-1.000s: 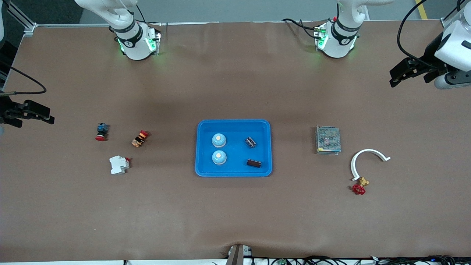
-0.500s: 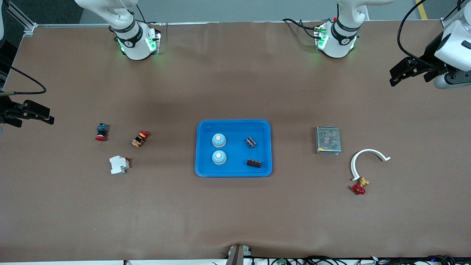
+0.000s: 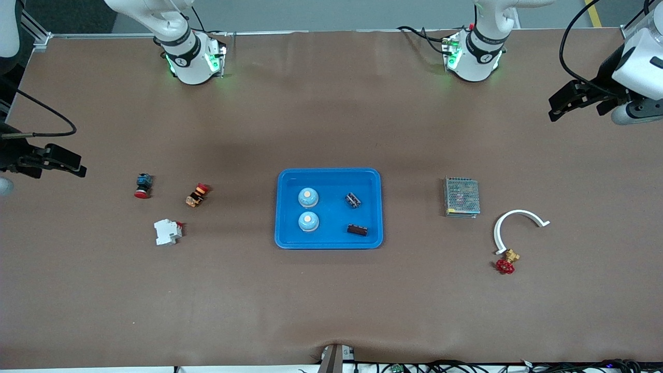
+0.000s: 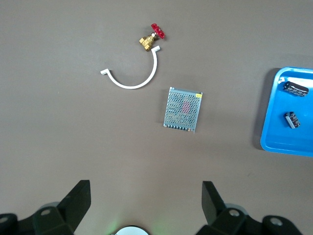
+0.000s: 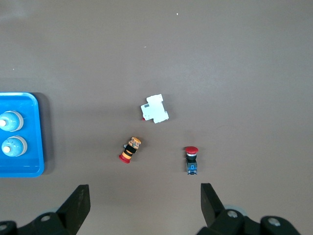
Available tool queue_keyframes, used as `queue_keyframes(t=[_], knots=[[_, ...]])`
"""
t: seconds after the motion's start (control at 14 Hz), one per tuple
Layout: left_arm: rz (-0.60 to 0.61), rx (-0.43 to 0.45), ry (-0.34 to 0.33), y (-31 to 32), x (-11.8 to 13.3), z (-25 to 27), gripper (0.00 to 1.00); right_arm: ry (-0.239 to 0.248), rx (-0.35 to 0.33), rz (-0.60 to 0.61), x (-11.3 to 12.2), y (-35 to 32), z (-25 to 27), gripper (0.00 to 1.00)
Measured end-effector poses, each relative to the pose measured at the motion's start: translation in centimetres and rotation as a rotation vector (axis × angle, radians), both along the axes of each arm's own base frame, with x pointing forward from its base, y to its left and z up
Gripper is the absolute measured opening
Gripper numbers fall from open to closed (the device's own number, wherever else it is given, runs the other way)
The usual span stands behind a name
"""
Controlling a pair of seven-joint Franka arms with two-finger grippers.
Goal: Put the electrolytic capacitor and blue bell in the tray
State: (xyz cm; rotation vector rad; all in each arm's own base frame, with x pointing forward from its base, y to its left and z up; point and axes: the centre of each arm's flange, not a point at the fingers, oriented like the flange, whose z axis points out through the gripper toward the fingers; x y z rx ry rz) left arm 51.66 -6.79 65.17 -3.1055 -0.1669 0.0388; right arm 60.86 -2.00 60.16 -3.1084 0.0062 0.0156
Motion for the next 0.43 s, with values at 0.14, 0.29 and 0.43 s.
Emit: queue_keyframes(t=[0.14, 0.29, 0.43], knots=[[0.0, 0.001, 0.01, 0.01, -0.12, -0.09, 1.0, -0.012, -0.001, -0.005, 0.12, -0.28, 0.11, 1.0], [0.0, 0.002, 0.013, 0.02, -0.15, -0.11, 1.0, -0.026, -0.003, -0.013, 0.25, -0.75, 0.24, 1.0], [0.0, 0.002, 0.015, 0.02, -0.16, -0.12, 1.0, -0.032, -0.004, -0.016, 0.3, -0.91, 0.29, 1.0]])
